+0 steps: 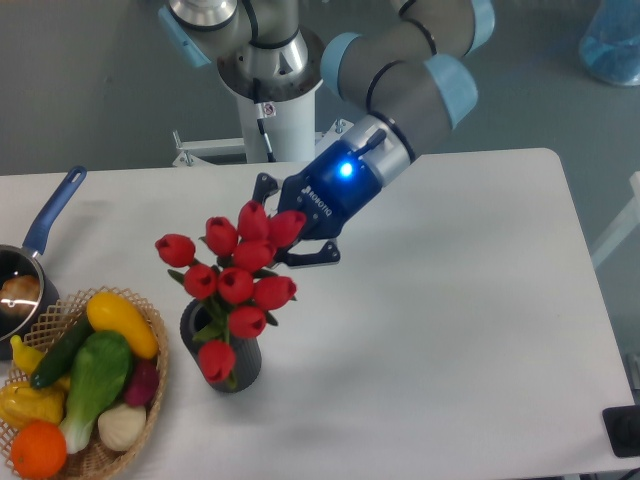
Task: Pick up the flowers from the vase
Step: 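Lift the tulip bunch up and out of the black vase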
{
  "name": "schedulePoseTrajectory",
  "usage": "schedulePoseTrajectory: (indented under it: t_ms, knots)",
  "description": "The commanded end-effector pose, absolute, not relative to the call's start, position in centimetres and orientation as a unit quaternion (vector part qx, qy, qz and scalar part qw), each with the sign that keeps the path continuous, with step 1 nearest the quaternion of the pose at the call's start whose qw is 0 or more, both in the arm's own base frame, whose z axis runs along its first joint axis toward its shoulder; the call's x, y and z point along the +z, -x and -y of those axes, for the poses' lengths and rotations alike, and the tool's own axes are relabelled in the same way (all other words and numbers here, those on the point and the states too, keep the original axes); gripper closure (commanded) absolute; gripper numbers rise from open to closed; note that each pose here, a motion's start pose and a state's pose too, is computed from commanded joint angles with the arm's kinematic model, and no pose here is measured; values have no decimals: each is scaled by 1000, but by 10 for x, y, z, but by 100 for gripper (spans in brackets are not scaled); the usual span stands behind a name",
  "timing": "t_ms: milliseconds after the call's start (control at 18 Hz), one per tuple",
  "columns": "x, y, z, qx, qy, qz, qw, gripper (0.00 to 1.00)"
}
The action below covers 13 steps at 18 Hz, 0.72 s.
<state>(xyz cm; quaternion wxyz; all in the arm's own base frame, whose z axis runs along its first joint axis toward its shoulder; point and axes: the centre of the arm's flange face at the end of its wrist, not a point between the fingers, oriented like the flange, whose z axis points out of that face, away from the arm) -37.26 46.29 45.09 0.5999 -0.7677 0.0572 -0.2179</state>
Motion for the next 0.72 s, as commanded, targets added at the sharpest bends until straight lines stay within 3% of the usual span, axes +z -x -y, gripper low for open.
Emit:
schedulePoseTrajectory:
  t_ms: [389,722]
  knots:
    - [480,406,-436,-233,732,-30,640,100]
    - [482,426,-416,-216,727,-20,652,100]
